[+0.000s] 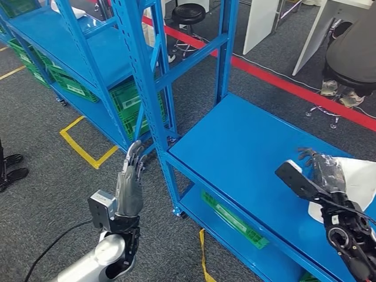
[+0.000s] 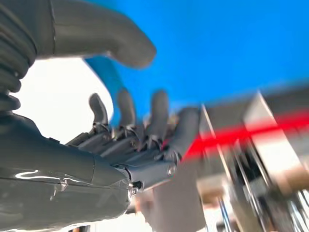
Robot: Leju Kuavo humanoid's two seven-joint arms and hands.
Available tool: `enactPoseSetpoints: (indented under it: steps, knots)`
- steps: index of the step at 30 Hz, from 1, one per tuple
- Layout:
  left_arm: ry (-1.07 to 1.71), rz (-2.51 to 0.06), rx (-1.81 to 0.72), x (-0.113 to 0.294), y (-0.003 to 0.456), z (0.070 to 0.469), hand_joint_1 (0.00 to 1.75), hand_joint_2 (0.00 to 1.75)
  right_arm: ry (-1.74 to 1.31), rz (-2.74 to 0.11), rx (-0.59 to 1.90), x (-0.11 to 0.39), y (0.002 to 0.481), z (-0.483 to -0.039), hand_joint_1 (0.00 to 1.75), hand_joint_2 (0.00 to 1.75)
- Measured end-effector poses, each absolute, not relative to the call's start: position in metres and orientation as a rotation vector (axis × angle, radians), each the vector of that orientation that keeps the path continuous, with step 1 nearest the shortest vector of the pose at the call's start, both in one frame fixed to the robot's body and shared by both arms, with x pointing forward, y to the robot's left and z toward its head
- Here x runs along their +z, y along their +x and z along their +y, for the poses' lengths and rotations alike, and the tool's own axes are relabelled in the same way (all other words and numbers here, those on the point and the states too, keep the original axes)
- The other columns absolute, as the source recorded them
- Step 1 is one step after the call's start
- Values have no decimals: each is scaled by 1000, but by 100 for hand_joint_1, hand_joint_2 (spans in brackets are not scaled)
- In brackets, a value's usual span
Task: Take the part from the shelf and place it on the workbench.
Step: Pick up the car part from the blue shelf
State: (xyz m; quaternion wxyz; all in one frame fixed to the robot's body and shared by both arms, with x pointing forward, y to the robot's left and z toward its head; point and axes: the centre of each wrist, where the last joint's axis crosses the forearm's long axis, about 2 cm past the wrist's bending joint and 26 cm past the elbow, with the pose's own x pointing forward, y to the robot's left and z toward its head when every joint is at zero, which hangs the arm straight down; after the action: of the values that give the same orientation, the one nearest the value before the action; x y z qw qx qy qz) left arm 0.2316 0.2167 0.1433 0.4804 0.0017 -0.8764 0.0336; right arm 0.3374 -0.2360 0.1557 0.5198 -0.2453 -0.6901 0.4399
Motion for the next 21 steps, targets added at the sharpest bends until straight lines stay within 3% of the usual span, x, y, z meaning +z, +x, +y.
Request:
enactPoseSetpoints:
  steps: [9,21]
  knots:
    - [-20,-2142,76,144,235,214,0,0,-724,-1865,887,160,293,-231,0,175]
    - [-17,-2143,75,144,235,214,0,0,-740,-1898,793,166,282,-238,0,175]
